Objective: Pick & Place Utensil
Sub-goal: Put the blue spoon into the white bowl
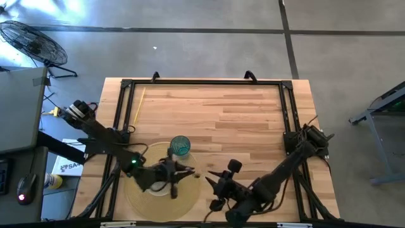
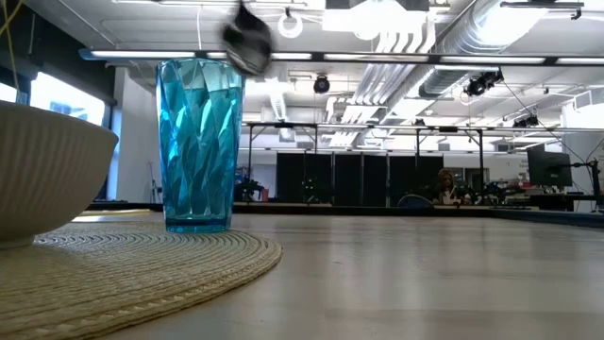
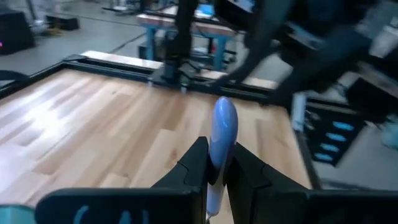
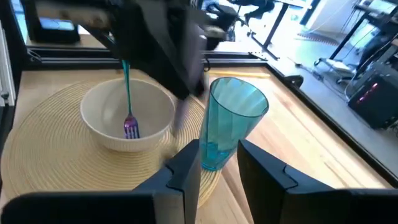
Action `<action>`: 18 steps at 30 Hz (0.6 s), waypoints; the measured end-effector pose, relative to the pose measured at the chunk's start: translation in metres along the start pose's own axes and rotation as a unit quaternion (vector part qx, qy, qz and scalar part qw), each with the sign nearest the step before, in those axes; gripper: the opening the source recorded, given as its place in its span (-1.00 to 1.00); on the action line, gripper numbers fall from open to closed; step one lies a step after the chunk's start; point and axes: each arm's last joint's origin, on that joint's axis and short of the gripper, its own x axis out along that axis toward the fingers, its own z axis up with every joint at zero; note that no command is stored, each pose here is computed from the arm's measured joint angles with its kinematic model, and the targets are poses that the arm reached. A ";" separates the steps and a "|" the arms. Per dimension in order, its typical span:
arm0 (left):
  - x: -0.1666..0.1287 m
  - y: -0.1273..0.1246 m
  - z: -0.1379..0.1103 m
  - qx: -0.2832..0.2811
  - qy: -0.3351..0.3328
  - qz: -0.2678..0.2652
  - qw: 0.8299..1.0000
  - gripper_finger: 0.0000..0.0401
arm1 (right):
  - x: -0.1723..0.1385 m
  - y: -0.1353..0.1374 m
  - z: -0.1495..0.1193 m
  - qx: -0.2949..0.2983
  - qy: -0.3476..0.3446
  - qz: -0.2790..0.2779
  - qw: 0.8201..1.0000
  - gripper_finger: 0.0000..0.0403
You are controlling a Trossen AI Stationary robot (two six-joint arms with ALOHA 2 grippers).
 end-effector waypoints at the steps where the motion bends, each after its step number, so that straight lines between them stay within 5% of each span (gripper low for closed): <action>1: -0.008 -0.002 0.002 0.004 0.005 -0.009 1.000 -0.86 | -0.002 0.001 0.000 -0.001 -0.005 -0.003 1.000 -0.51; 10: -0.069 -0.003 0.005 -0.002 0.084 -0.047 0.995 -0.86 | -0.008 0.003 -0.002 0.001 -0.015 -0.006 1.000 -0.51; 18: -0.091 0.022 -0.005 -0.045 0.171 0.009 0.984 -0.86 | -0.008 0.003 -0.001 0.010 -0.015 -0.005 1.000 -0.51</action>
